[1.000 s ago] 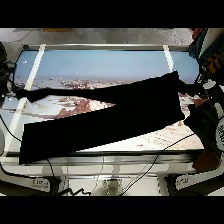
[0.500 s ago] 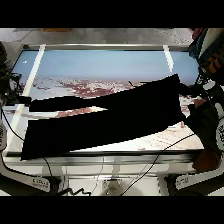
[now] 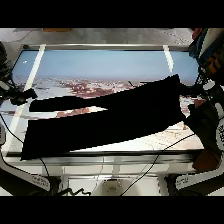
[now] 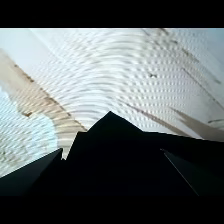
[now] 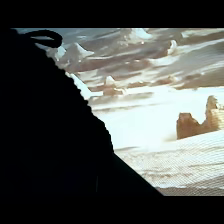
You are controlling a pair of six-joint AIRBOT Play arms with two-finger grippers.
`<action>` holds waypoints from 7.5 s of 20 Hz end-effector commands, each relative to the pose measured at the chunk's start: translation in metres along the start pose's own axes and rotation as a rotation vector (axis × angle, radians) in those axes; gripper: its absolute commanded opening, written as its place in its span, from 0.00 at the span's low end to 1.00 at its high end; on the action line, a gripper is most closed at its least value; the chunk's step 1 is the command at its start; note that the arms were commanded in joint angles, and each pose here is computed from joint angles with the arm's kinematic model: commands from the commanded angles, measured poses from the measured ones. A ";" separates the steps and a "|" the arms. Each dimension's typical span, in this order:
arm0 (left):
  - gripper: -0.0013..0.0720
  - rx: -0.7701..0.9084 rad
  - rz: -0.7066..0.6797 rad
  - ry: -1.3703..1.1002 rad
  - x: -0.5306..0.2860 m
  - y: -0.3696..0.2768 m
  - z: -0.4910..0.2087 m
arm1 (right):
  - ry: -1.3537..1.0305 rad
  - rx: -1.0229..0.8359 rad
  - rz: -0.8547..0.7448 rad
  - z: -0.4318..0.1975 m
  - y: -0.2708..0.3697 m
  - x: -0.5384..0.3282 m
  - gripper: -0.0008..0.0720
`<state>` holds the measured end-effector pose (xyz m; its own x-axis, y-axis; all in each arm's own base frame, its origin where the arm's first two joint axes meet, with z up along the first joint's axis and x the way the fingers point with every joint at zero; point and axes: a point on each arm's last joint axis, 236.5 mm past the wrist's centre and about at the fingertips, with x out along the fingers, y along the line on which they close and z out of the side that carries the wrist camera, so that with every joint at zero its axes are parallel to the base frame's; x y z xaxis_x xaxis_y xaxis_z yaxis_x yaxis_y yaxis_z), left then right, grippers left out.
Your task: Fold the clothes and pants, and hang the long-sleeved shirts on hangers.
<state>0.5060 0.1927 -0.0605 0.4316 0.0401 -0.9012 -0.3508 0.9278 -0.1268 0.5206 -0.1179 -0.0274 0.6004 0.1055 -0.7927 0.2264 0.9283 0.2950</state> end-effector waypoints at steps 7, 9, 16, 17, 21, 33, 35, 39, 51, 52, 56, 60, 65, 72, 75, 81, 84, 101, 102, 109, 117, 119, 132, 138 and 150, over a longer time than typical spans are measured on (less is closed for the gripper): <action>0.87 0.239 0.247 -0.041 0.029 0.011 0.010 | -0.017 -0.003 -0.006 0.004 -0.001 0.000 0.05; 0.87 0.216 0.246 -0.038 0.030 0.009 0.009 | -0.027 -0.003 -0.008 0.006 -0.002 0.000 0.05; 0.76 0.065 0.267 0.106 0.039 0.010 -0.032 | -0.028 -0.004 -0.009 0.007 -0.002 0.000 0.05; 0.75 0.057 0.269 0.122 0.041 0.009 -0.036 | -0.029 -0.009 -0.010 0.007 -0.002 0.000 0.05; 0.32 -0.059 0.329 0.079 0.040 0.017 -0.031 | -0.030 -0.029 -0.010 0.007 -0.002 0.000 0.05; 0.03 0.081 0.192 -0.436 -0.069 -0.064 0.093 | -0.098 -0.021 -0.027 0.023 -0.005 -0.001 0.05; 0.03 0.110 0.134 -0.562 -0.095 -0.088 0.118 | -0.124 -0.005 -0.033 0.029 -0.007 -0.002 0.05; 0.03 0.190 0.147 -0.583 -0.121 -0.098 0.120 | -0.182 0.037 -0.044 0.043 -0.010 -0.007 0.05; 0.03 0.268 0.141 -0.321 -0.079 -0.052 -0.111 | -0.186 0.119 -0.091 0.028 -0.037 -0.022 0.05; 0.03 0.265 0.150 -0.286 -0.077 -0.042 -0.139 | -0.184 0.120 -0.091 0.028 -0.037 -0.022 0.05; 0.99 0.255 0.168 -0.260 -0.079 -0.024 -0.174 | -0.171 0.120 -0.087 0.025 -0.036 -0.021 0.05; 0.99 0.052 0.154 -0.398 -0.108 -0.013 -0.124 | -0.161 0.120 -0.085 0.023 -0.035 -0.021 0.05; 0.99 -0.319 0.120 -0.370 -0.103 0.021 -0.111 | -0.162 0.119 -0.085 0.023 -0.035 -0.021 0.05; 0.99 -0.272 -0.004 -0.132 -0.027 -0.017 -0.115 | -0.163 0.119 -0.086 0.023 -0.035 -0.021 0.05; 0.99 -0.248 -0.001 -0.150 -0.010 -0.016 -0.097 | -0.163 0.115 -0.089 0.023 -0.036 -0.021 0.05; 0.91 -0.242 0.005 -0.218 0.007 -0.014 -0.081 | -0.160 0.115 -0.089 0.022 -0.036 -0.020 0.05; 0.51 -0.193 -0.013 -0.193 0.016 -0.036 -0.089 | -0.158 0.115 -0.088 0.022 -0.036 -0.020 0.05; 0.03 0.089 -0.034 -0.918 -0.169 -0.084 0.086 | -0.161 0.106 -0.096 0.023 -0.037 -0.021 0.05; 0.03 0.089 -0.034 -0.919 -0.170 -0.084 0.087 | -0.160 0.106 -0.096 0.022 -0.037 -0.021 0.05; 0.03 0.089 -0.038 -0.609 -0.125 -0.074 0.035 | -0.153 0.105 -0.096 0.021 -0.037 -0.021 0.05; 0.03 0.248 0.165 0.125 -0.089 0.054 -0.125 | -0.081 0.066 -0.115 0.004 -0.040 -0.019 0.05; 0.03 0.368 0.141 0.205 -0.077 0.058 -0.145 | -0.053 0.067 -0.109 -0.002 -0.039 -0.018 0.05; 0.03 0.177 0.185 -0.271 -0.017 0.044 -0.039 | -0.209 0.162 -0.073 0.032 -0.033 -0.013 0.05; 0.03 0.165 0.146 -0.253 0.011 0.019 -0.046 | -0.352 0.209 -0.052 0.055 -0.015 0.015 0.05; 0.03 0.387 0.285 0.064 -0.003 0.050 -0.107 | -0.037 0.164 -0.127 -0.014 -0.072 0.004 0.05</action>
<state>0.4212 0.1952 -0.1022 0.4049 0.2827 -0.8695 -0.1483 0.9587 0.2426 0.5243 -0.1709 -0.0439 0.6733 -0.0559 -0.7372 0.4088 0.8590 0.3083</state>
